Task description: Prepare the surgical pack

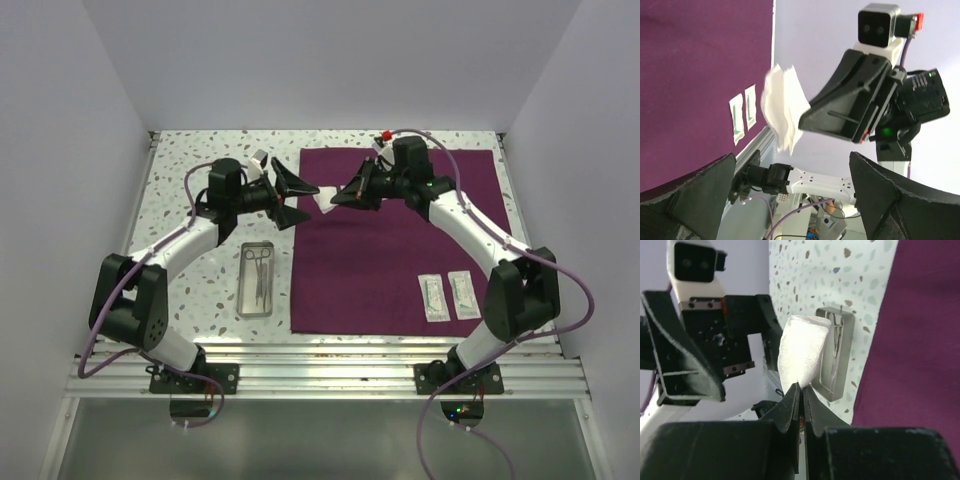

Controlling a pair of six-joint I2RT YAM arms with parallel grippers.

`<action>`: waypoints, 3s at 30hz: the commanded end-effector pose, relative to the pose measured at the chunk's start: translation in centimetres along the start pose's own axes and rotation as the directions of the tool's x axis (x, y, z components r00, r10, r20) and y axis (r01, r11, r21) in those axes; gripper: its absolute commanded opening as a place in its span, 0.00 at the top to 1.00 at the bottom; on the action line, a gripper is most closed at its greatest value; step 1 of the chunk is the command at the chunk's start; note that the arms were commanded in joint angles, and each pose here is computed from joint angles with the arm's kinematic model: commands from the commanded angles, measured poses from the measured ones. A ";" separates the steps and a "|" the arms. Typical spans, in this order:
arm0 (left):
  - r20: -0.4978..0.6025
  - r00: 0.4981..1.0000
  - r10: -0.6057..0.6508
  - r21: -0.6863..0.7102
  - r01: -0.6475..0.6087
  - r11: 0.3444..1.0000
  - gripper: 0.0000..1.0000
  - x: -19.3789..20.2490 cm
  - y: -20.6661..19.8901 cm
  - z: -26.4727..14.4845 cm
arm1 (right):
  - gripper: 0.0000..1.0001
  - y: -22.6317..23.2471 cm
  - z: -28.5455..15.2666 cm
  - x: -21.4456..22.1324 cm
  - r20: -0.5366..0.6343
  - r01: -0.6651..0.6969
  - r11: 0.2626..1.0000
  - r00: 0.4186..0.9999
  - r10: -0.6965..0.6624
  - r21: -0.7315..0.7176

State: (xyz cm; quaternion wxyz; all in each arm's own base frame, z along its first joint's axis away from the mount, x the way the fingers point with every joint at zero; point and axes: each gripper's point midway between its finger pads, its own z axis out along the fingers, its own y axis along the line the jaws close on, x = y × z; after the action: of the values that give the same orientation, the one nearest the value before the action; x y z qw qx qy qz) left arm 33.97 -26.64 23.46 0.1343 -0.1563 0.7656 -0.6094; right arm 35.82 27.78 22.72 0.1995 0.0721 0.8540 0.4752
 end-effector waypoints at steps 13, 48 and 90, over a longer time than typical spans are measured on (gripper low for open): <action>0.014 1.000 -0.015 0.021 0.015 1.000 0.15 -0.7 -1.0 0.3 | 1.00 5.2 -0.7 3.5 -0.037 0.034 0.989 0.999 -0.039 -0.142; -0.208 0.948 0.242 -0.688 -0.318 0.652 1.00 -0.5 18.9 -12.2 | 0.42 -2.9 -0.1 4.1 -0.203 0.129 0.977 0.975 -0.094 0.167; -0.212 0.943 0.255 -0.705 -0.328 0.629 0.36 -4.6 18.7 -10.3 | 0.42 -9.3 4.7 -3.8 -0.091 0.128 0.942 0.990 -0.104 0.312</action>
State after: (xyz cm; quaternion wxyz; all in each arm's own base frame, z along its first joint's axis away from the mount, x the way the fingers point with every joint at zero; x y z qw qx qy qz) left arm 32.94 -11.92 5.74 0.1042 -0.0390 0.9655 -0.2356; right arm 37.75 26.13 11.51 0.1216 0.0271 0.9387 0.3214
